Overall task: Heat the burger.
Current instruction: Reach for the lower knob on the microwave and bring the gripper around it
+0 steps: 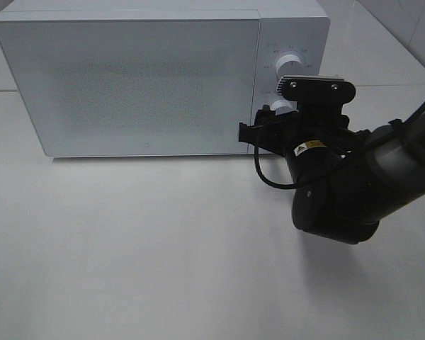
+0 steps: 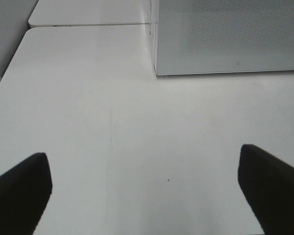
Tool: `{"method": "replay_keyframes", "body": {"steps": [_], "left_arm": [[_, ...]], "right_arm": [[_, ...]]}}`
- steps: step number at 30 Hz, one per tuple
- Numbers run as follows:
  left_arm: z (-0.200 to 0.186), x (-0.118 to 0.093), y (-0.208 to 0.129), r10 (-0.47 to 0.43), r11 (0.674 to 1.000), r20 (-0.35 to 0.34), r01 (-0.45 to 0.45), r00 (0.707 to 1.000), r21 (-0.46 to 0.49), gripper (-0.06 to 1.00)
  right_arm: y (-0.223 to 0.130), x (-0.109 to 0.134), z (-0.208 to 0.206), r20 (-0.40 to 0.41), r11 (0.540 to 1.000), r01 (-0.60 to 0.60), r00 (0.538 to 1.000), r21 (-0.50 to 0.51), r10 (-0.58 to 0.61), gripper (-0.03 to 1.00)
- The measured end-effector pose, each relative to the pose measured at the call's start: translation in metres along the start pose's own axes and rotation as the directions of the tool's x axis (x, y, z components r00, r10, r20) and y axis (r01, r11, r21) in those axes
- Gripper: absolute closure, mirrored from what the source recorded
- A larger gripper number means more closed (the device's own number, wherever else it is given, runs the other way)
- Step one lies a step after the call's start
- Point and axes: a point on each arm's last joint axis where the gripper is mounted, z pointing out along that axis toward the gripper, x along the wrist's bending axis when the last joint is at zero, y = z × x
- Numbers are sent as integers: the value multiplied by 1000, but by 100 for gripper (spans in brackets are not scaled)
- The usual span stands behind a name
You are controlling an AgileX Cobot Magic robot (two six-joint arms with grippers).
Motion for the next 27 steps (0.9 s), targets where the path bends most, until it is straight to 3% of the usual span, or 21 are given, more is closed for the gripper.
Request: {"method": "replay_keyframes", "body": {"steps": [10, 22, 27], "left_arm": [[0, 0, 0, 0, 1000, 0, 0, 1000, 0, -3], [0, 0, 0, 0, 1000, 0, 0, 1000, 0, -3], [0, 0, 0, 0, 1000, 0, 0, 1000, 0, -3]], "right_arm": [[-7, 8, 13, -14, 1000, 10, 1000, -4, -11, 22], [-4, 1, 22, -30, 1000, 8, 1000, -7, -8, 22], [-5, 3, 22, -41, 1000, 11, 999, -2, -11, 29]]}}
